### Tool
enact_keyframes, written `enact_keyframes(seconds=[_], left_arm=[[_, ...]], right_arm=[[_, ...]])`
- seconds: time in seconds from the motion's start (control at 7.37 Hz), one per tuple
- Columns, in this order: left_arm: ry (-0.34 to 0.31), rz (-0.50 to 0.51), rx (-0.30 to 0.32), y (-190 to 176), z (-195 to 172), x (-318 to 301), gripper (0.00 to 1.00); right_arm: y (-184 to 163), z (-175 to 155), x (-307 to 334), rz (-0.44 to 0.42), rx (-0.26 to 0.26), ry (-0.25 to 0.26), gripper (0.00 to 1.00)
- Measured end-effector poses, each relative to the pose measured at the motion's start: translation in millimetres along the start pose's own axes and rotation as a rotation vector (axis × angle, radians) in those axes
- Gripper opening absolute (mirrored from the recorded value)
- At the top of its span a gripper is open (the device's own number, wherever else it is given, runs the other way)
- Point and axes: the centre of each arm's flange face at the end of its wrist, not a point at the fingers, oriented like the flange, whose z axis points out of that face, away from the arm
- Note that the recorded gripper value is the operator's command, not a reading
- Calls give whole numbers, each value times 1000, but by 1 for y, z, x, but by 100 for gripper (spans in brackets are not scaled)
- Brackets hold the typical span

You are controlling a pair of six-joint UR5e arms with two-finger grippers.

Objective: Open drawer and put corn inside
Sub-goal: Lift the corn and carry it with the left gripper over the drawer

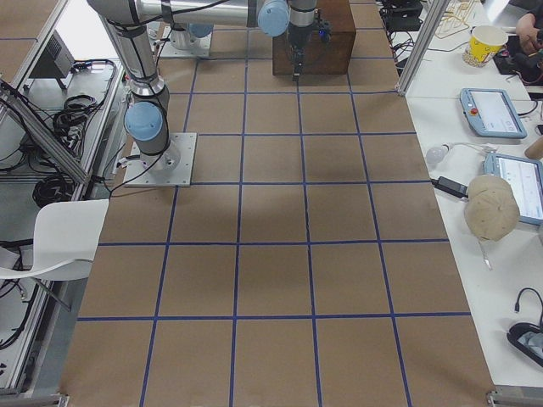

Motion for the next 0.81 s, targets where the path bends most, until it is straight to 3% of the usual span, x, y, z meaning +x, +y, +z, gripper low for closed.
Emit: enact_keyframes(seconds=[0.41,0.81], left_arm=[[-26,1,32,-1,-27,0,0],[-13,11,89,3,-86,20,0]], right_arm=[[0,0,0,0,0,0,100],[0,0,0,0,0,0,100]])
